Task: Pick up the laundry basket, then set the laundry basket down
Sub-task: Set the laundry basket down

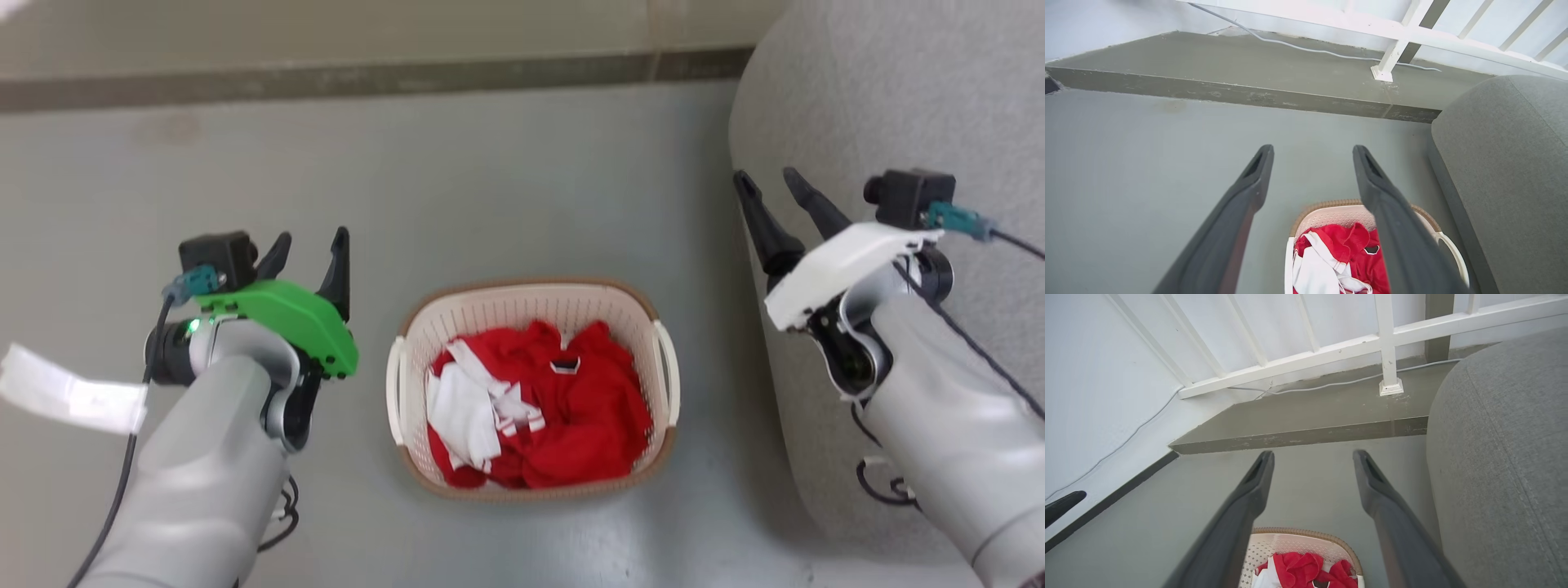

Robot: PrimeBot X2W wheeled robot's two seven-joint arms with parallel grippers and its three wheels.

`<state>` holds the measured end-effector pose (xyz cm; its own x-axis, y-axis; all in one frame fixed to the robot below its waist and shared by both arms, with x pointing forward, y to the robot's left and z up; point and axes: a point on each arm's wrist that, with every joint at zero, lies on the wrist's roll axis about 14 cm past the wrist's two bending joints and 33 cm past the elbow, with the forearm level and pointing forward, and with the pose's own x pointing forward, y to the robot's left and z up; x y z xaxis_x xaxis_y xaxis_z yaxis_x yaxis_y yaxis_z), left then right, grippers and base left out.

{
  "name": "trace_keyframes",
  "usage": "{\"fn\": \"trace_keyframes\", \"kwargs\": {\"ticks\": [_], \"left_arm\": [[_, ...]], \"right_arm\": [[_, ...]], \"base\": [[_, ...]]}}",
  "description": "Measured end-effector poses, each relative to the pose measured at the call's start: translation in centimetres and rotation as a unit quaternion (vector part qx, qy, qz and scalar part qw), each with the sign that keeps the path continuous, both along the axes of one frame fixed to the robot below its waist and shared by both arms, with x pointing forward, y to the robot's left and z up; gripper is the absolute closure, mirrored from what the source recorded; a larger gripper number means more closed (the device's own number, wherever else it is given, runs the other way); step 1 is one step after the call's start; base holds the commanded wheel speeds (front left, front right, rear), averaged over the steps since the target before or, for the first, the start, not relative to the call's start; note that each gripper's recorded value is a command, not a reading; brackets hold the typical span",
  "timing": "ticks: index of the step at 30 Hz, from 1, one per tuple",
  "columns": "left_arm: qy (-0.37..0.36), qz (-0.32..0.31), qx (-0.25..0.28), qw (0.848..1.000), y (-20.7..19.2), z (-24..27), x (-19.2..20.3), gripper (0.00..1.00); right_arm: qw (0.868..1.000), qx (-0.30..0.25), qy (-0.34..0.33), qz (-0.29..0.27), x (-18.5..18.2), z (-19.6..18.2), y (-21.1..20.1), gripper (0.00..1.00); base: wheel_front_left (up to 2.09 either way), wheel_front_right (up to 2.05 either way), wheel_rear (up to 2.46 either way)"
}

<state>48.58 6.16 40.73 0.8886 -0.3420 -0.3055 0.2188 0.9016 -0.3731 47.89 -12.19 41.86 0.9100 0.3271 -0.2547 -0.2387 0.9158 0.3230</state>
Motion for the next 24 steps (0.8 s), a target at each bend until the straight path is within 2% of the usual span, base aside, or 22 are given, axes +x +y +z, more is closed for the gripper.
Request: {"fn": "trace_keyframes", "kwargs": {"ticks": [6,16,20,24], "left_arm": [[-0.048,0.008,-0.007,0.999,0.5,3.4,-1.4,0.00],[-0.147,0.022,-0.005,0.989,1.4,9.4,-3.4,0.00],[-0.169,0.051,-0.014,0.984,2.7,10.8,-4.0,0.00],[-0.185,0.064,-0.014,0.981,3.4,11.3,-5.0,0.00]], "right_arm": [[0.999,-0.004,-0.046,-0.004,-1.9,2.8,0.0,0.00],[0.988,-0.018,-0.144,-0.060,-3.3,9.0,-2.7,0.00],[0.985,-0.026,-0.156,-0.066,-4.2,9.3,-2.9,0.00],[0.987,-0.033,-0.143,-0.068,-5.7,7.9,-2.8,0.00]], "base": [[0.00,0.00,0.00],[0.00,0.00,0.00],[0.00,0.00,0.00],[0.00,0.00,0.00]]}}
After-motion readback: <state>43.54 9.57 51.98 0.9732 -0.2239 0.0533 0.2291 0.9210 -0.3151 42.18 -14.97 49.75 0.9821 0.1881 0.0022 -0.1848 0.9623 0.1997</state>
